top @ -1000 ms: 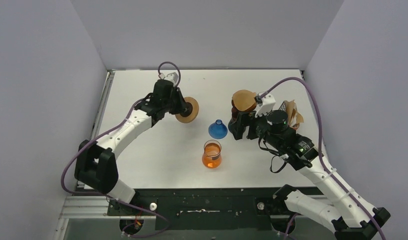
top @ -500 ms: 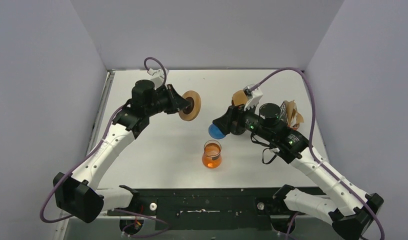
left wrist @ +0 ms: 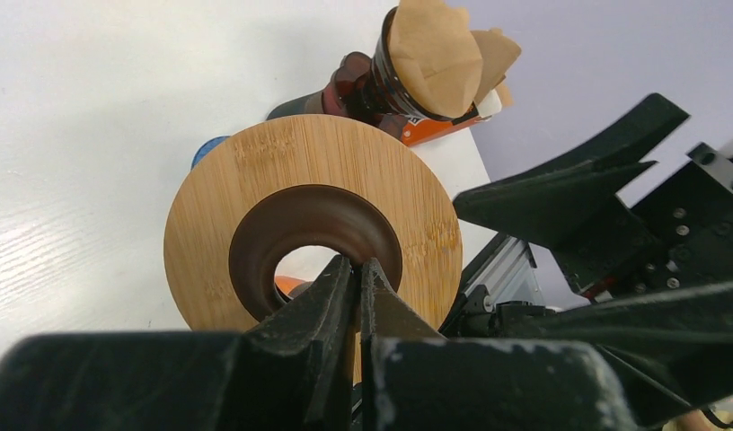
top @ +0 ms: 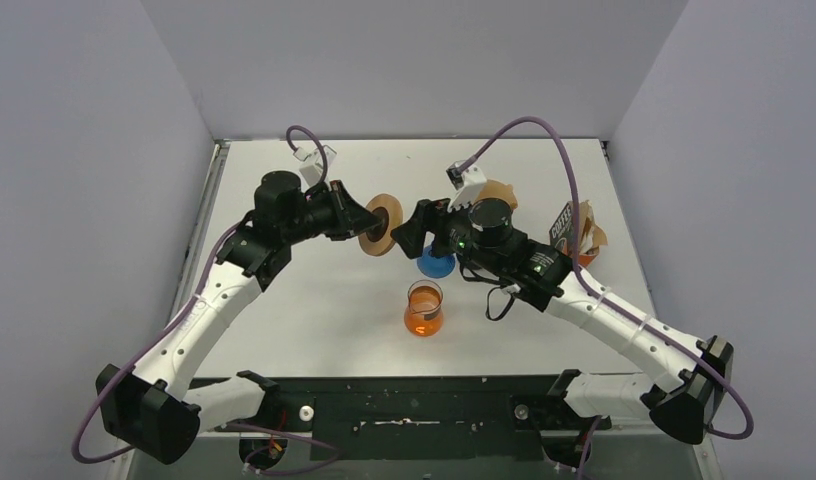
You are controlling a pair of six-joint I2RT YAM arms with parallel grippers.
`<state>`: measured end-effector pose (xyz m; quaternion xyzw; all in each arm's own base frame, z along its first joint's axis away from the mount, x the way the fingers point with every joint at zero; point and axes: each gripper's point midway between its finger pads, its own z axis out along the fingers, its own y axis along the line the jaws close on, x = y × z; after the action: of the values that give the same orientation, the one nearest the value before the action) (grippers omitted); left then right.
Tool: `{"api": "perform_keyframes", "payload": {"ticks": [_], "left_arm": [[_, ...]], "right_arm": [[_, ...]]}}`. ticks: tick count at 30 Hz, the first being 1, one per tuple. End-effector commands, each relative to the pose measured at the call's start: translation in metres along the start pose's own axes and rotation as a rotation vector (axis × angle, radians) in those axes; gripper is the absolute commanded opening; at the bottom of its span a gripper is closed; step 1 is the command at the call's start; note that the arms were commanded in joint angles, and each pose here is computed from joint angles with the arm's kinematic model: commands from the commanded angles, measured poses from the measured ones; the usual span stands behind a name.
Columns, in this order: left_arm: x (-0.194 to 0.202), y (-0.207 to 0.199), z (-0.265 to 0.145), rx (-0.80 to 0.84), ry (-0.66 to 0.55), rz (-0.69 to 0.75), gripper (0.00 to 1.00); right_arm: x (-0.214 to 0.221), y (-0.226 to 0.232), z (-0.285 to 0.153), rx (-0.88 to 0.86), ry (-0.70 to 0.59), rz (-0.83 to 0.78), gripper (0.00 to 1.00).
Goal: Place the coffee filter in the dripper
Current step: Pick up the dripper holder from the center of the board.
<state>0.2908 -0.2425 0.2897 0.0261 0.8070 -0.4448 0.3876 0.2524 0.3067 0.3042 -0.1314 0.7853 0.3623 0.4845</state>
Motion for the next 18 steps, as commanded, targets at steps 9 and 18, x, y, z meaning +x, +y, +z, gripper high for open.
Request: {"api": "perform_keyframes", "payload": {"ticks": [9,18], "left_arm": [[-0.017,-0.033,-0.019,0.121,-0.067,0.07,0.0],[-0.017,-0.034,-0.021,0.131,-0.081,0.083,0.0]], "right_arm": [[-0.046,0.02,0.018,-0.034,-0.159,0.136,0.69],[-0.041,0.019,0.025,-0.035,-0.155,0.179,0.6]]}}
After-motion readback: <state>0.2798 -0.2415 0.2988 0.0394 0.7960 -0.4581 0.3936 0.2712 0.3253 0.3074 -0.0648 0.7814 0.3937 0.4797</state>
